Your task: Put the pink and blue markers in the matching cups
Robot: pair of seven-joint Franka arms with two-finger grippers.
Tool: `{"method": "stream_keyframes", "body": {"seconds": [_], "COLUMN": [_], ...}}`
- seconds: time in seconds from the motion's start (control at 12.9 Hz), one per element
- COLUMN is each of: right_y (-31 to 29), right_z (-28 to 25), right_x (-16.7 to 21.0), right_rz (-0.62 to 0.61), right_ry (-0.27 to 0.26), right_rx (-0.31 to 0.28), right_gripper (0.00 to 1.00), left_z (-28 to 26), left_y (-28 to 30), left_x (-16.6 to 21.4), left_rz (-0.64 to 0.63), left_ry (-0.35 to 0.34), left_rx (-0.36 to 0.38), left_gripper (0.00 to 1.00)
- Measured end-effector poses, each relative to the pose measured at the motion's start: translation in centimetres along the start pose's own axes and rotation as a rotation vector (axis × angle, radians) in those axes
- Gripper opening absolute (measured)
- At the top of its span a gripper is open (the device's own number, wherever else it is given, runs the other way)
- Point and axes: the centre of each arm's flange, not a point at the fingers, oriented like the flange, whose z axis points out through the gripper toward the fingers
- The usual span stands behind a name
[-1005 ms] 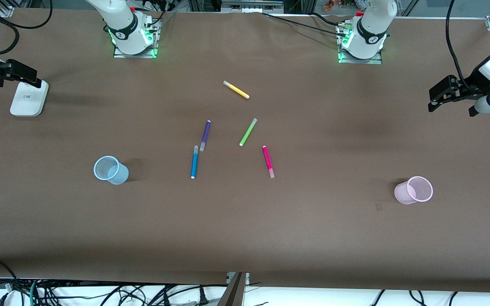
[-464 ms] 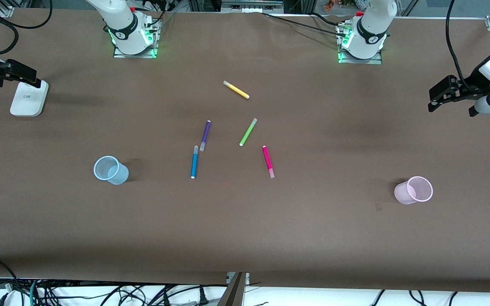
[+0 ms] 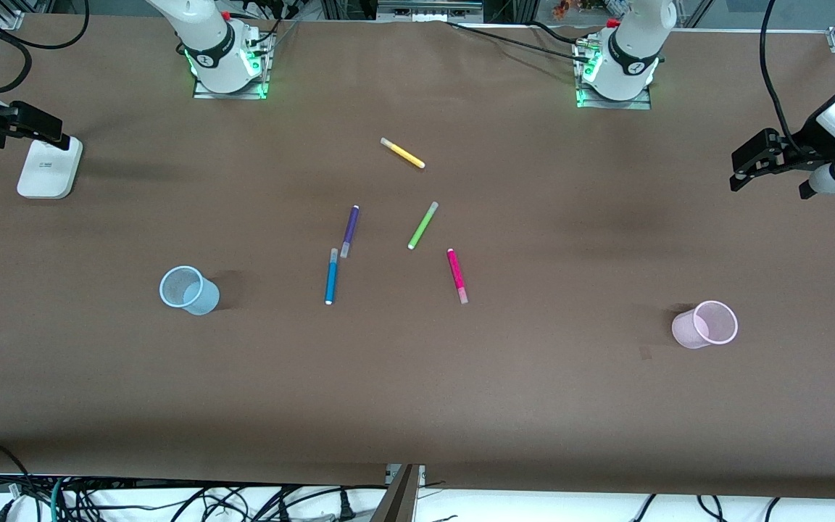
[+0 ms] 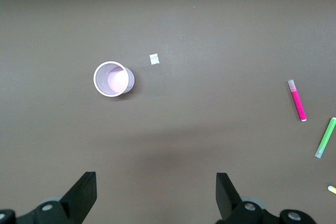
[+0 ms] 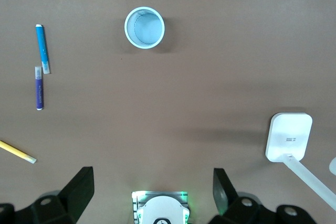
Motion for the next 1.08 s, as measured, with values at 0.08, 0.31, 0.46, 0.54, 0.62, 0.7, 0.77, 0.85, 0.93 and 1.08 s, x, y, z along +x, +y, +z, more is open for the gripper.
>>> {"method": "stream_keyframes", "body": {"seconds": [0.08,0.31,0.46,0.54,0.62,0.7,0.77,0.85,0.93,1.08], "right_y": [0.0,0.0,0.1,0.1,0.1,0.1,0.1,0.1,0.1,0.1], "right_z": [0.0,0.0,0.0,0.0,0.0,0.0,0.0,0.0,0.0,0.0], "right_x": [0.0,0.0,0.0,0.0,0.0,0.0,0.0,0.0,0.0,0.0], "right_rz": [0.000,0.001,0.001,0.001,0.001,0.001,0.001,0.001,0.001,0.002], "right_ry": [0.000,0.000,0.000,0.000,0.000,0.000,0.000,0.000,0.000,0.000], "right_rx": [0.000,0.000,0.000,0.000,0.000,0.000,0.000,0.000,0.000,0.000], "right_gripper": [1.00,1.00,1.00,1.00,1.00,1.00,1.00,1.00,1.00,1.00], "left_z": [0.1,0.9,1.3,1.5,1.6,2.0,2.5,3.2,3.7,4.4], "left_y": [0.0,-0.2,-0.3,-0.3,-0.3,-0.4,-0.5,-0.8,-1.1,-1.4], "left_x": [0.0,0.4,0.5,0.6,0.6,0.5,0.5,0.5,0.6,0.8], "left_rz": [0.000,0.000,0.000,0.000,0.000,0.000,-0.001,-0.004,-0.007,-0.016], "left_ry": [-0.002,-0.017,-0.026,-0.030,-0.038,-0.057,-0.082,-0.106,-0.124,-0.141], "left_rx": [-0.001,-0.007,-0.010,-0.011,-0.012,-0.014,-0.017,-0.022,-0.026,-0.030], "left_gripper": [1.00,1.00,1.00,1.00,1.00,1.00,1.00,1.00,1.00,1.00]}}
